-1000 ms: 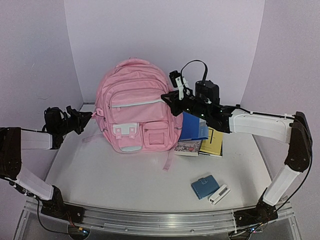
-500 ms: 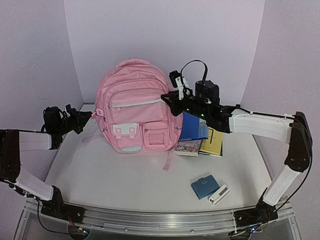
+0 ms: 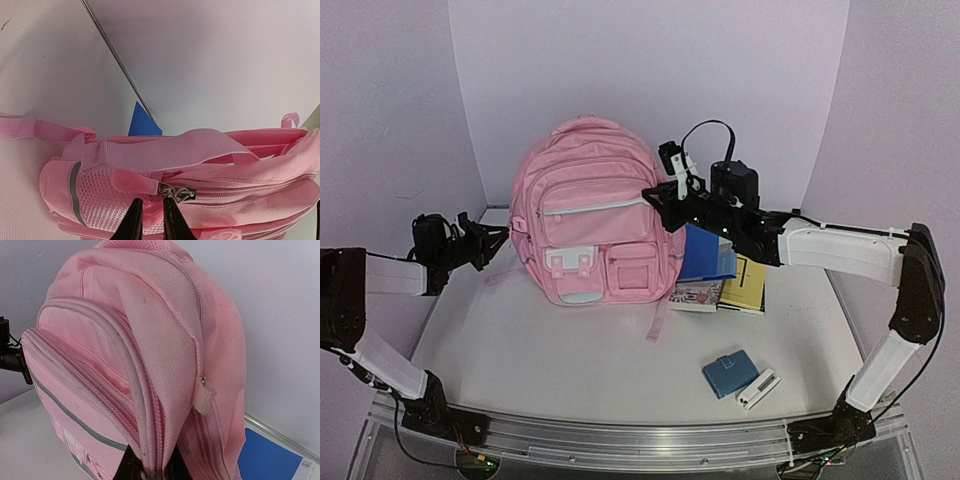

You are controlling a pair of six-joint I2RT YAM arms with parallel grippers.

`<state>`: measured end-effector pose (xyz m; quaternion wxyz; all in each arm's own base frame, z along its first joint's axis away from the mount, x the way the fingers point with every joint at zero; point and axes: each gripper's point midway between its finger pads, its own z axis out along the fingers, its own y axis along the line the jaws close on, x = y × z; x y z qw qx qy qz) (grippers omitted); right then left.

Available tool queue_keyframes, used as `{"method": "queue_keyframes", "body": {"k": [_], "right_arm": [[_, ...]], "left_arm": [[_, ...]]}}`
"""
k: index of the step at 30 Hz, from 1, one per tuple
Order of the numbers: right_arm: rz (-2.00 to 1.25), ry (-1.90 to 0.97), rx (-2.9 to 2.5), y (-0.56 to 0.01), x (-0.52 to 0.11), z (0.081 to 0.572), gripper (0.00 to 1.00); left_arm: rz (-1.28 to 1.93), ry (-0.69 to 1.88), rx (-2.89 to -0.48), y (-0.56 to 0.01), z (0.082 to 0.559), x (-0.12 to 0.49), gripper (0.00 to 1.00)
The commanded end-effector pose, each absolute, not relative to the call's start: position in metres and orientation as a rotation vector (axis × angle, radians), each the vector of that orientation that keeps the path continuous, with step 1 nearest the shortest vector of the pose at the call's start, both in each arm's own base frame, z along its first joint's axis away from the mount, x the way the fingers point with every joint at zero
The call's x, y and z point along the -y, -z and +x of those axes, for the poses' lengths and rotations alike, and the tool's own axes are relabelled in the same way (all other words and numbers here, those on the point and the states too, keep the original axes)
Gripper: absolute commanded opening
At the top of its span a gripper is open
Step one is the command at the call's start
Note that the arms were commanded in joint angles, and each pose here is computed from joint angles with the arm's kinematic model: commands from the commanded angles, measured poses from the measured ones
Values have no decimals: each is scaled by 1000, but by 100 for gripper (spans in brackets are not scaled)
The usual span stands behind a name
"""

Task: Pack the student bag
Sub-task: Unzip the student bag at the center of the board.

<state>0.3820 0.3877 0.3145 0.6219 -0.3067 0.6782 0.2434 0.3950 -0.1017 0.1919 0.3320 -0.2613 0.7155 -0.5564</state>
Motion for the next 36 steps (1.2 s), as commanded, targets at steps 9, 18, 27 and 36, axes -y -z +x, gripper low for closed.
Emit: {"method": "queue_keyframes", "body": {"k": [9, 18, 27, 36], "right_arm": [[-599, -607, -1338, -401, -377, 374, 0], [-602, -596, -1336, -403, -376, 374, 0], [-603, -603, -1339, -403, -379, 376, 0], [-605, -599, -1347, -399, -379, 377, 0]], "left_arm": [[-499, 1370, -1871, -206, 402, 104, 43], [-324, 1257, -1937, -205, 404, 108, 45], [-297, 1301, -1934, -205, 410, 113, 36], [-359, 1352, -1859, -213, 410, 110, 29]]}}
